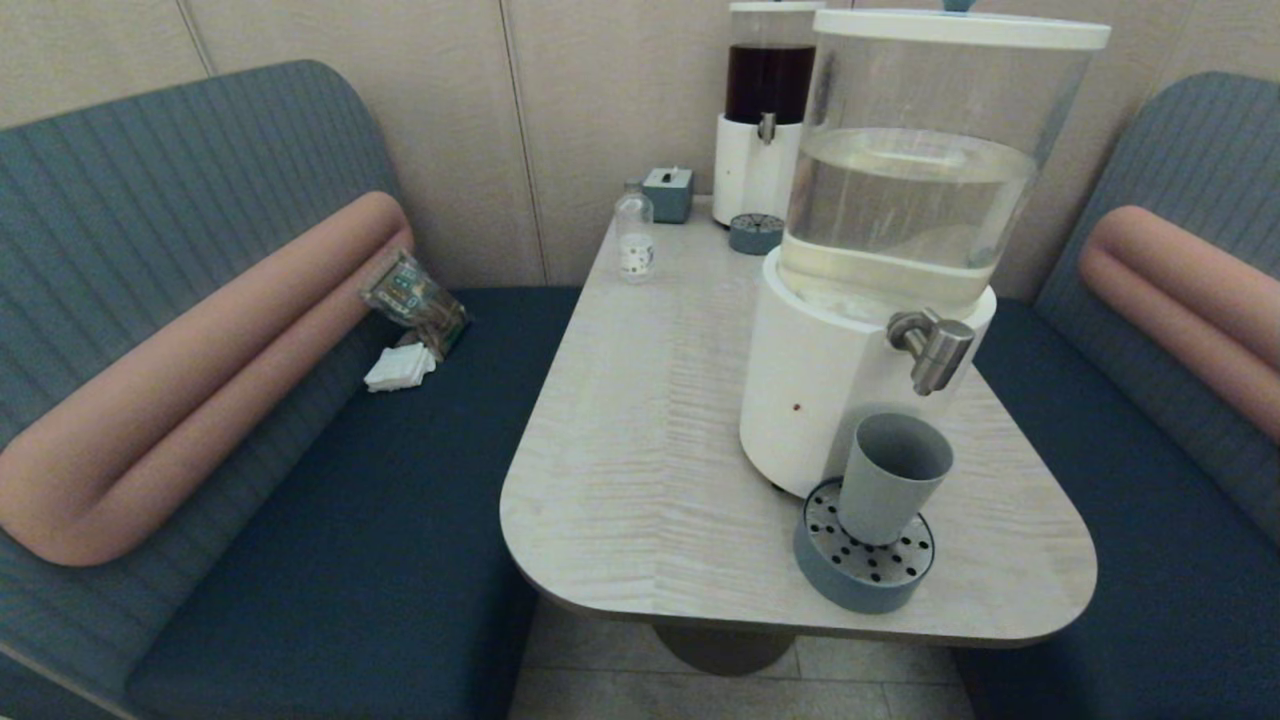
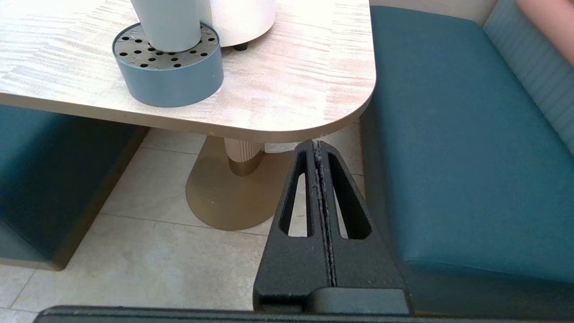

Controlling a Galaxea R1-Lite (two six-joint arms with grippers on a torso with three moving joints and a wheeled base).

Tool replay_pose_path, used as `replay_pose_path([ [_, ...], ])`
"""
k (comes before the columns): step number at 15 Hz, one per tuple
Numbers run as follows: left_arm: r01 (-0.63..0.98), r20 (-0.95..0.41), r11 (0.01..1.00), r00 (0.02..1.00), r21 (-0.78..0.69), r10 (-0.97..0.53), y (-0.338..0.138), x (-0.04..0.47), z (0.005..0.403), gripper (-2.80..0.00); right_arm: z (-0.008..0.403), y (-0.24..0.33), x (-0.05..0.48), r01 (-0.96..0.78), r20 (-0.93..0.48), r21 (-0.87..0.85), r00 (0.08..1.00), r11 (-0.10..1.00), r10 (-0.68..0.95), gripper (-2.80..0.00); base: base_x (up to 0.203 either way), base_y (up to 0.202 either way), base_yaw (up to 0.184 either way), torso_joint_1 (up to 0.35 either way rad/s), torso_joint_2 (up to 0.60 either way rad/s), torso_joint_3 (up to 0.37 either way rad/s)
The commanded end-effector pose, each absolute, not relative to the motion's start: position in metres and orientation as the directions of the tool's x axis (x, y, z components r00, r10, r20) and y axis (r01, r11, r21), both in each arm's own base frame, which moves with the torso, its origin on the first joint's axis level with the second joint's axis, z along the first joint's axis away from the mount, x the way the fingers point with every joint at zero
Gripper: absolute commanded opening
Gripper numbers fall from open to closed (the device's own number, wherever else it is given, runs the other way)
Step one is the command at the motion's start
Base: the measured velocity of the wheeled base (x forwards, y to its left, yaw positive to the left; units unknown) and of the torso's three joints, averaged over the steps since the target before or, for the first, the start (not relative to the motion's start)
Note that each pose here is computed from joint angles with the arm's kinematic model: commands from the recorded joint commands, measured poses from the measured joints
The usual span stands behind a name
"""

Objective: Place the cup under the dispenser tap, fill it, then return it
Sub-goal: Turn on the faucet

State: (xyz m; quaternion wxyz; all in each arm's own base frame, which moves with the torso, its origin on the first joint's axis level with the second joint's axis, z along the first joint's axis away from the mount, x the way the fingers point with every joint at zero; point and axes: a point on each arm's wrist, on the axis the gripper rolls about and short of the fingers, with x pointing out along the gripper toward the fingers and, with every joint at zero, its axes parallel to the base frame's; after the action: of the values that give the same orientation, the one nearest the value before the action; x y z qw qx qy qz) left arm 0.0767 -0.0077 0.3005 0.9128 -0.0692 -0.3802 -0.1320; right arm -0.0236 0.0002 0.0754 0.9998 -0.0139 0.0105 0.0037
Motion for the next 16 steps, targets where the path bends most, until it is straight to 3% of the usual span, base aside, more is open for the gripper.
replay_pose_path([
  [1,0.257,0.732,0.966,0.658,0.001,-0.176,-0.004,0.016,0.297,-2.80,0.075,0.000,-0.024,-0.008,-0.021,-0.027,1.000,1.000,0.008,-2.80,0.000,0.000,0.000,0.000,0.00,0.000],
  [7,0.200,0.440,0.977,0.873,0.075,-0.213,-0.004,-0.057,0.205,-2.80,0.075,0.000,-0.024,-0.008,-0.021,-0.027,1.000,1.000,0.008,-2.80,0.000,0.000,0.000,0.000,0.00,0.000],
  [12,0.192,0.105,0.974,0.973,0.117,-0.204,-0.004,-0.027,0.095,-2.80,0.075,0.000,-0.024,-0.008,-0.021,-0.029,1.000,1.000,0.008,-2.80,0.000,0.000,0.000,0.000,0.00,0.000],
  [16,0.018,-0.018,0.996,1.000,0.087,-0.017,0.000,-0.024,0.075,-2.80,0.075,0.000,-0.024,-0.008,-0.021,-0.029,1.000,1.000,0.008,-2.80,0.000,0.000,0.000,0.000,0.00,0.000],
])
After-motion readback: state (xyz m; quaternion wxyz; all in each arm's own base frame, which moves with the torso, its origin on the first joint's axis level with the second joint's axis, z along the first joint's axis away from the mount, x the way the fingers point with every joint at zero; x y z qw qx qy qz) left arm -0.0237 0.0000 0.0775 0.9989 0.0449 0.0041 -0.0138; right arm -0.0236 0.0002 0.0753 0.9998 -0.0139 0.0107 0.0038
